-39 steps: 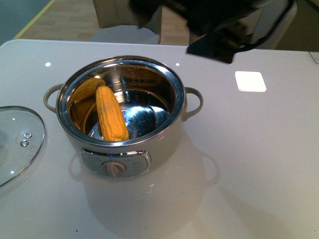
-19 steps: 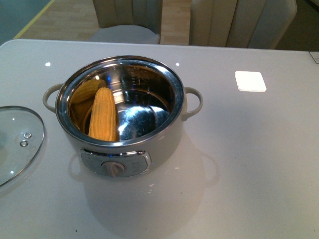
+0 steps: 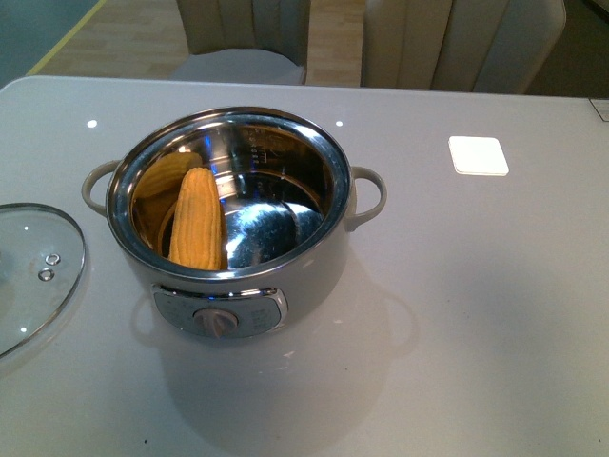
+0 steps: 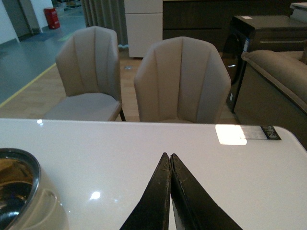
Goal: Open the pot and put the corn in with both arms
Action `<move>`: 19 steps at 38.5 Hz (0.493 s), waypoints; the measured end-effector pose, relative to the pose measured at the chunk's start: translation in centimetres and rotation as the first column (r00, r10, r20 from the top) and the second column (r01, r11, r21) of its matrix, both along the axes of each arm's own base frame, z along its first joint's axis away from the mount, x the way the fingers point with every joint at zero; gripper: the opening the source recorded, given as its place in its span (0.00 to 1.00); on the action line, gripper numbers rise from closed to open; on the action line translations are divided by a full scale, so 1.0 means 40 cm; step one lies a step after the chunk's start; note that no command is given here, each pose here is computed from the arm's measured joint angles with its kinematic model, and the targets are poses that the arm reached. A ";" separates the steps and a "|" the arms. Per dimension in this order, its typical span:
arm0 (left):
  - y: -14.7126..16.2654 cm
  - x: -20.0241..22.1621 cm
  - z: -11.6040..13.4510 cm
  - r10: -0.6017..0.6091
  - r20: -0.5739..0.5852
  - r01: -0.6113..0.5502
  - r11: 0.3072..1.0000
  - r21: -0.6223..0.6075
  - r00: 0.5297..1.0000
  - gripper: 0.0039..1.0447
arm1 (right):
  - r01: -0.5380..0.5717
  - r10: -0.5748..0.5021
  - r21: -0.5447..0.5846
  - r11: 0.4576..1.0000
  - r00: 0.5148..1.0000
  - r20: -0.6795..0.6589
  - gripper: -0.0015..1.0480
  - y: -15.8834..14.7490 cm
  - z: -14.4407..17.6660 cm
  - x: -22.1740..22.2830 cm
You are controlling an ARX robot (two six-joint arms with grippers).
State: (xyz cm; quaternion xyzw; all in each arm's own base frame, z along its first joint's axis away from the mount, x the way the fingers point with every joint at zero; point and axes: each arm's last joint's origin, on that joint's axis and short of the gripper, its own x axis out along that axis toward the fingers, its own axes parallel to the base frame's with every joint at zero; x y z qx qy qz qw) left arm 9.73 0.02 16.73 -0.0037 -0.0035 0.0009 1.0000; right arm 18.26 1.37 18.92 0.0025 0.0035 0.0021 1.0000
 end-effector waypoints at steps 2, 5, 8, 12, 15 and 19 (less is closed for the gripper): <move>0.000 0.000 0.000 0.000 0.000 0.000 1.000 0.000 1.000 0.94 | 0.001 -0.001 0.000 1.000 1.000 -0.003 0.02 -0.007 -0.009 -0.018; 0.000 0.000 0.000 0.000 0.000 0.000 1.000 0.000 1.000 0.94 | -0.012 0.012 0.000 1.000 1.000 -0.007 0.02 -0.025 -0.018 -0.035; 0.000 0.000 0.000 0.000 0.000 0.000 1.000 0.000 1.000 0.94 | 0.006 -0.006 0.000 1.000 1.000 -0.005 0.02 -0.033 -0.025 -0.054; 0.000 0.000 0.000 0.000 0.000 0.000 1.000 0.000 1.000 0.94 | 0.003 -0.003 0.001 1.000 1.000 -0.005 0.02 -0.033 -0.033 -0.076; 0.000 0.000 0.000 0.000 0.000 0.000 1.000 0.000 1.000 0.94 | 0.003 -0.003 0.000 1.000 1.000 -0.004 0.02 -0.033 -0.037 -0.087; 0.000 0.000 0.000 0.000 0.000 0.000 1.000 0.000 1.000 0.94 | 0.003 -0.003 0.000 1.000 1.000 0.008 0.02 -0.033 -0.047 -0.099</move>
